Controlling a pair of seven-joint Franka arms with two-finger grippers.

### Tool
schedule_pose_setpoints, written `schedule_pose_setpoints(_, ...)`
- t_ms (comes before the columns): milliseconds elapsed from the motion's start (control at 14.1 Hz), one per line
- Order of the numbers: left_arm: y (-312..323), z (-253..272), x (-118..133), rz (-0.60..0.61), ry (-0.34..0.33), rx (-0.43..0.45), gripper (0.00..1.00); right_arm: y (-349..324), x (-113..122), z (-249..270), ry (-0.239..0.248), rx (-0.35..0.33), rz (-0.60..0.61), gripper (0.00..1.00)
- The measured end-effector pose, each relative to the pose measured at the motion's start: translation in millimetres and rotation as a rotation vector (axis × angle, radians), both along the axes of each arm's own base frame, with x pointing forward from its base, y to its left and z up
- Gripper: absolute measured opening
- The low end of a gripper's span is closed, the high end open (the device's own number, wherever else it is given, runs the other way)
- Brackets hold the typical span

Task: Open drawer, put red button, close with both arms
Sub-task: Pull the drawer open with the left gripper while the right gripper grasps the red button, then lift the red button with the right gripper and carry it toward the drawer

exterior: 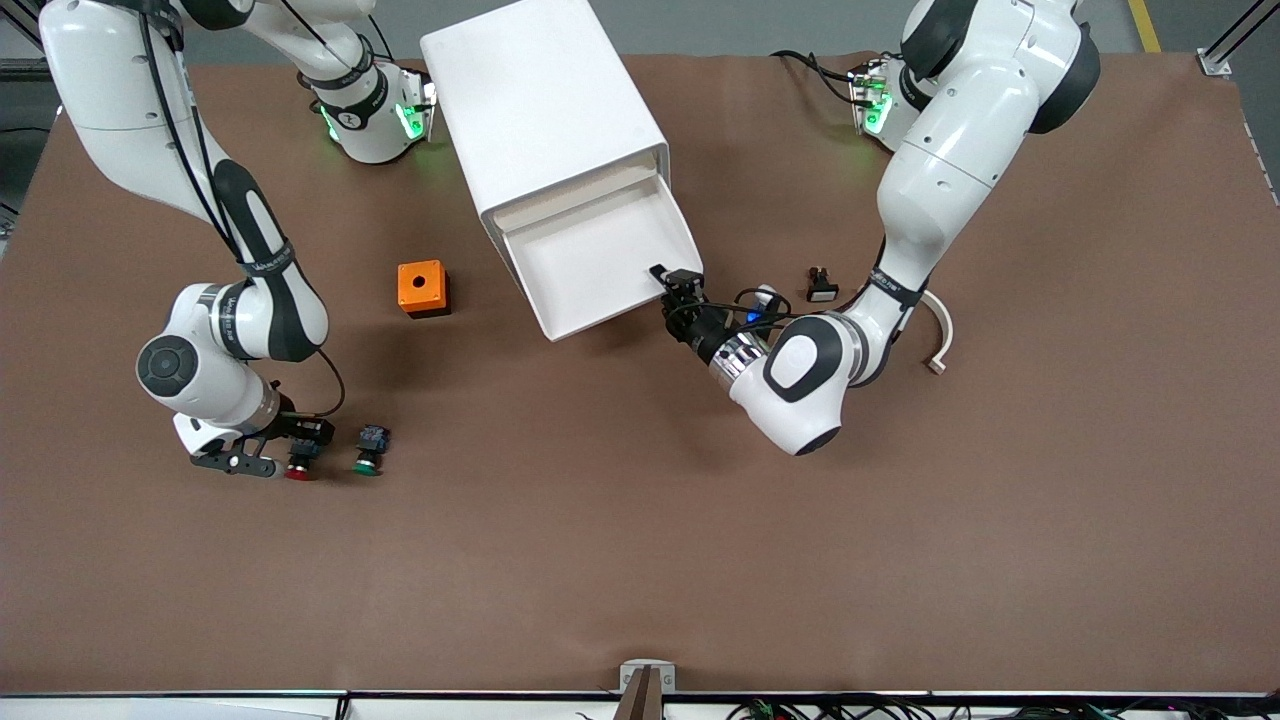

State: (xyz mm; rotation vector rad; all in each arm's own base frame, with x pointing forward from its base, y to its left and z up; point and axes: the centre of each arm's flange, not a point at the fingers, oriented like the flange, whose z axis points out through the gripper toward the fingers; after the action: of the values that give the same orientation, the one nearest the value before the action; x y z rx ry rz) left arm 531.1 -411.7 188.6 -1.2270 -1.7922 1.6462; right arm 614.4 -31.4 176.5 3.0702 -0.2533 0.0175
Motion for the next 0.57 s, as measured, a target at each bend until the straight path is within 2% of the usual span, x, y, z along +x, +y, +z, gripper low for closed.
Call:
schedule_pose_setpoints(71, -0.2, 0.2, 0.8, 0.003, -0.003, 0.000, 0.31, 0.6, 0.2, 0.1, -0.001, 0.003, -0.003, 0.44)
schedule_pose_setpoints(142, -0.3, 1.0, 2.6, 0.009, -0.009, 0.000, 0.40, 1.2, 1.0, 0.8, -0.004, 0.012, -0.015, 0.41)
schedule_pose_setpoints(284, -0.7, 4.9, 6.6, 0.015, -0.020, -0.005, 0.61, 3.7, 4.3, 3.8, -0.008, 0.039, -0.045, 0.41)
schedule_pose_setpoints(425, -1.2, 12.3, 13.2, 0.018, -0.047, -0.025, 0.82, 12.9, 10.2, 14.0, 0.026, 0.061, -0.069, 0.41)
schedule_pose_setpoints(567, 4.1, 21.6, 25.5, 0.010, -0.140, -0.125, 1.00, 35.8, 19.0, 49.5, 0.080, 0.077, -0.119, 0.41)
